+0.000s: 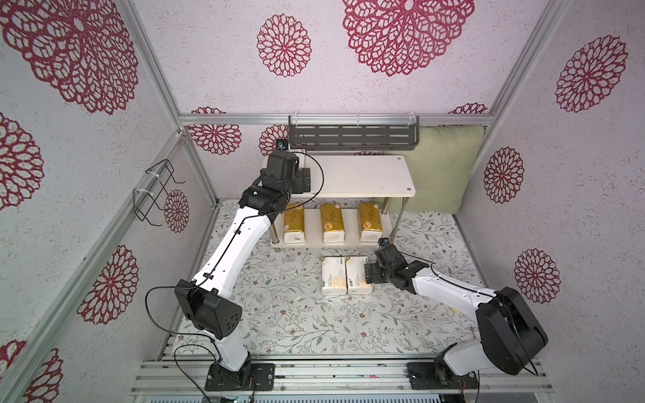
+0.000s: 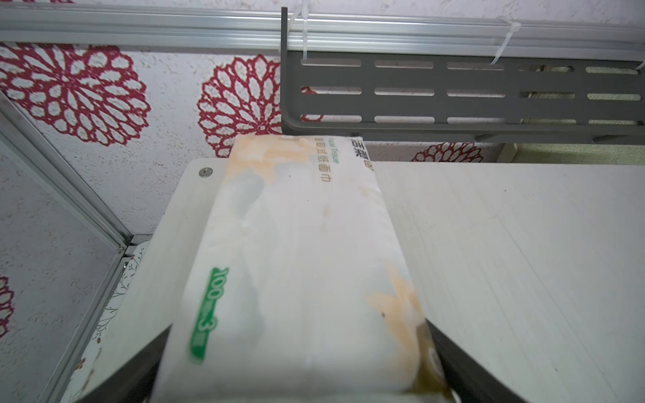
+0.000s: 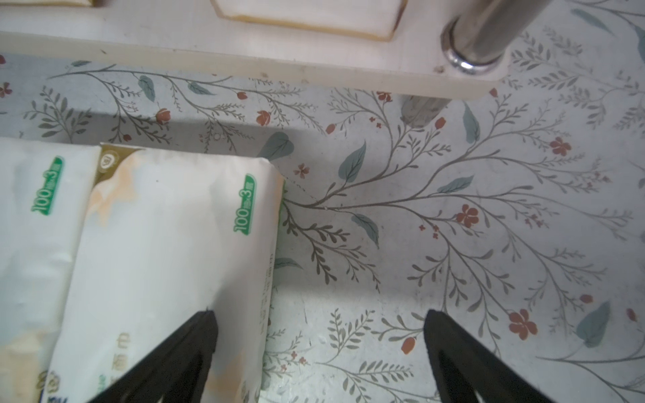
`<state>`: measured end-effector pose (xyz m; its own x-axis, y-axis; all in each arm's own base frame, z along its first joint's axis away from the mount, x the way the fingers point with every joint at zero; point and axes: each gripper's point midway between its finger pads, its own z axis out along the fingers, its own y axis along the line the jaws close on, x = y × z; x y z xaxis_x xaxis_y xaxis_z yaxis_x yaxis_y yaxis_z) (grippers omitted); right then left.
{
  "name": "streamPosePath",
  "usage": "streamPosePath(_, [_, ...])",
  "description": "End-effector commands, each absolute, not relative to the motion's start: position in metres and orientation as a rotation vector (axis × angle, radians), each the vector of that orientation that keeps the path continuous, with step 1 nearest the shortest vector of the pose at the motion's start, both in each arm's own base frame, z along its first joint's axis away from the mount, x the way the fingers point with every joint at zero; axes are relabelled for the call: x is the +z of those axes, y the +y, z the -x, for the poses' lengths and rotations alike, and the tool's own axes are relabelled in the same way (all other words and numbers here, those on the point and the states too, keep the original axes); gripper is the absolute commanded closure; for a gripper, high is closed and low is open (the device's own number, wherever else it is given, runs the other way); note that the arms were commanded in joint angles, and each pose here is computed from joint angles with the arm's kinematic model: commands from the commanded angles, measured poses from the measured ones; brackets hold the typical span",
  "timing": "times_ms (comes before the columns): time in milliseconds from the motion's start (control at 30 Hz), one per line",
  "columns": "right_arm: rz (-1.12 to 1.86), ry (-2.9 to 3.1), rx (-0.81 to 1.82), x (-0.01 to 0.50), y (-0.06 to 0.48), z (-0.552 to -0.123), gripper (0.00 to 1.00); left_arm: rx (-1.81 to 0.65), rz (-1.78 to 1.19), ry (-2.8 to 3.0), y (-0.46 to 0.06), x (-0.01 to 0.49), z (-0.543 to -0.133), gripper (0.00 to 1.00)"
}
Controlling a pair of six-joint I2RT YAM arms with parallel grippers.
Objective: Place the tissue boxes on the shelf by color
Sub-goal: Place a box of tissues on the shelf.
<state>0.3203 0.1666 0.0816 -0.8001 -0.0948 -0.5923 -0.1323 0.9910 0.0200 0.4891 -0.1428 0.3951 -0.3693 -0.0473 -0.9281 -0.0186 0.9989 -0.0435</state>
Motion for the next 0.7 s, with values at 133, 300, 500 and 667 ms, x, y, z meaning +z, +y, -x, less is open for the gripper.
streamPosePath(133, [0.154,2.470,0.114,0.095,0.174,-0.325,0.01,-0.064,0.064,1.850,-0.137,0.430,-0.477,0.03])
streamPosePath(300, [0.146,2.467,0.110,0.098,0.174,-0.326,0.01,-0.071,0.069,1.824,-0.134,0.434,-0.474,0.03])
streamPosePath(500, [0.142,2.468,0.109,0.098,0.174,-0.325,0.01,-0.073,0.056,1.827,-0.136,0.435,-0.476,0.03])
streamPosePath(667, [0.148,2.468,0.110,0.098,0.175,-0.326,0.01,-0.079,0.070,1.837,-0.136,0.431,-0.478,0.03])
